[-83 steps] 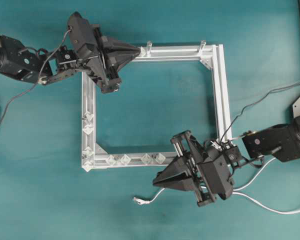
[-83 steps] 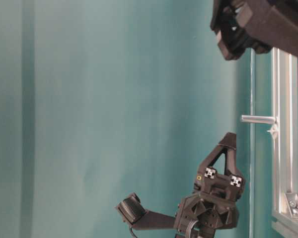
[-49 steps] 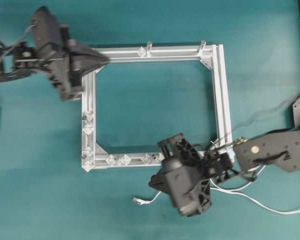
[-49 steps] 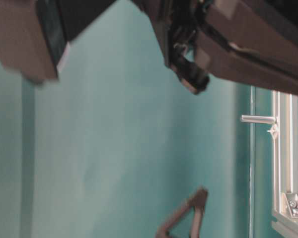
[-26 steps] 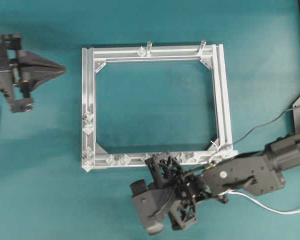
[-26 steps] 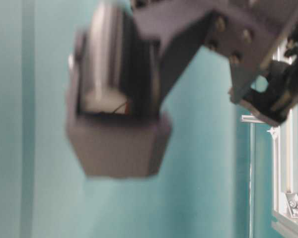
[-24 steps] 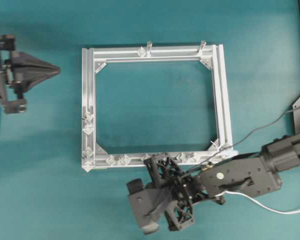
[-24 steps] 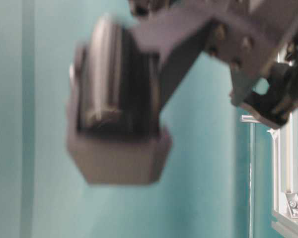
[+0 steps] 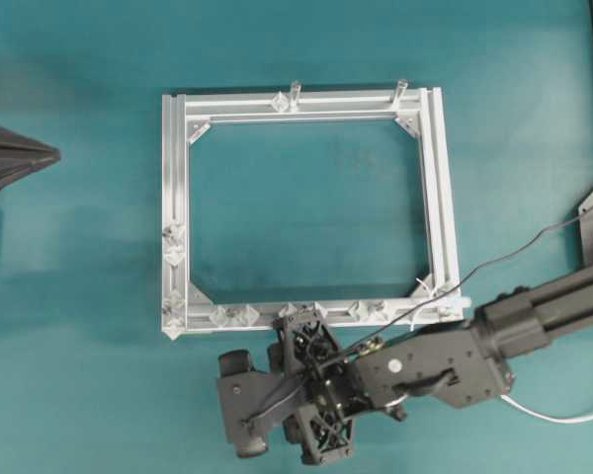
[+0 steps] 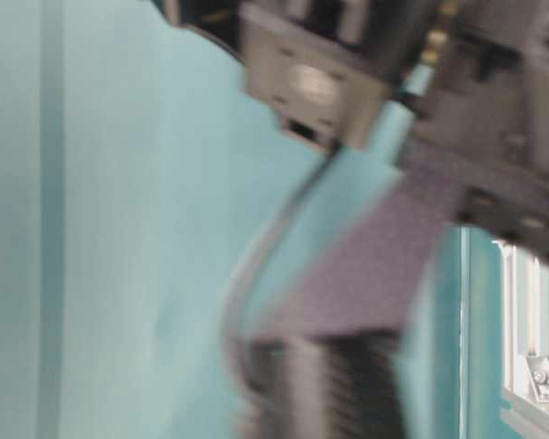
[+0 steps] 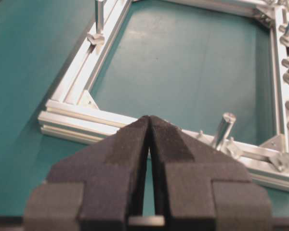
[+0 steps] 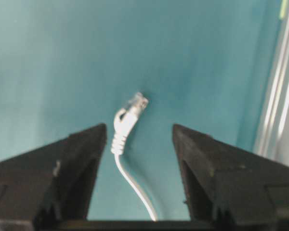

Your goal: Move the cable alternately left and right between 8 closely spaced pins so it hooks onto each one.

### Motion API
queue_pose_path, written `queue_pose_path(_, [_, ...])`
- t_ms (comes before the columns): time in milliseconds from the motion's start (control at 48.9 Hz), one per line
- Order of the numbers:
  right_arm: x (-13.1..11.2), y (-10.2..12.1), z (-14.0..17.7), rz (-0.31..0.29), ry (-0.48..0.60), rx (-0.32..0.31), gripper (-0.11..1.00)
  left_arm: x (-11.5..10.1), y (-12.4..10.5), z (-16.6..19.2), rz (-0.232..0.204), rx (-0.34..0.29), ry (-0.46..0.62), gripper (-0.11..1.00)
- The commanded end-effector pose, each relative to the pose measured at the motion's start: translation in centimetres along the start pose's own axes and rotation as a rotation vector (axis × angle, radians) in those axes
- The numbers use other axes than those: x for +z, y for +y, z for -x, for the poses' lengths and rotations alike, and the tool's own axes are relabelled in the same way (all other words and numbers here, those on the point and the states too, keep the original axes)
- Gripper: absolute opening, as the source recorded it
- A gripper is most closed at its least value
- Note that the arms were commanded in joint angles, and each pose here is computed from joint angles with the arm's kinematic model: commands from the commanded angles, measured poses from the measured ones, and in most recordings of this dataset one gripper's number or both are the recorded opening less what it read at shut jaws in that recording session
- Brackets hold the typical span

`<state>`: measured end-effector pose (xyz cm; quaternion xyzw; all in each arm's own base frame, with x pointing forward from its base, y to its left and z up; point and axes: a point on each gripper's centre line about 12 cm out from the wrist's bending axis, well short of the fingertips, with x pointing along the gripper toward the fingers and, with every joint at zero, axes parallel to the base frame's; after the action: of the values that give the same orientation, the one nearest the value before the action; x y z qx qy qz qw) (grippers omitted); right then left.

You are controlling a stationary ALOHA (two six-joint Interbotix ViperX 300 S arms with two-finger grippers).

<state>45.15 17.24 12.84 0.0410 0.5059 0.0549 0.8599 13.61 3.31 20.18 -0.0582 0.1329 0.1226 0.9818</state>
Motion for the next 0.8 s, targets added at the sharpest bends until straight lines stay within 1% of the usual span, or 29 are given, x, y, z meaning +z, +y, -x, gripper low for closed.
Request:
queue_pose_path(0, [1.2,0.7,1.0,-0.006,-0.037,0.016,0.60,0.2,-0.1,0.5,0.009,-0.007,-0.007,0.00])
queue_pose_path(102, [1.3,0.7,0.7,-0.035,-0.034,0.016,0.60,0.2,-0.1,0.7,0.009,-0.009,-0.024,0.00])
queue_pose_path(245, [1.0,0.7,0.0,-0.068,-0.026,0.014,0.60,0.1,-0.1,0.6,0.009,-0.008,-0.018,0.00])
queue_pose_path(491, [0.8,0.8,-1.1,-0.072,-0.019,0.012,0.60,0.0,-0.1,0.6,0.010,-0.008,-0.016,0.00])
queue_pose_path(613, [0.9,0.8,-1.3,-0.071,-0.020,0.012,0.57,0.1,-0.1,0.7,0.012,-0.008,-0.022,0.00])
queue_pose_path(654, [1.0,0.8,-1.3,-0.071,-0.019,0.011,0.53,0.0,-0.1,0.7,0.012,-0.008,-0.021,0.00])
queue_pose_path(736, [1.1,1.0,-1.1,-0.067,-0.018,0.011,0.29,0.0,-0.1,0.7,0.012,-0.009,-0.024,0.00])
queue_pose_path(777, [1.1,1.2,-1.0,-0.064,-0.015,0.011,0.19,0.0,-0.1,0.7,0.012,-0.008,-0.024,0.00])
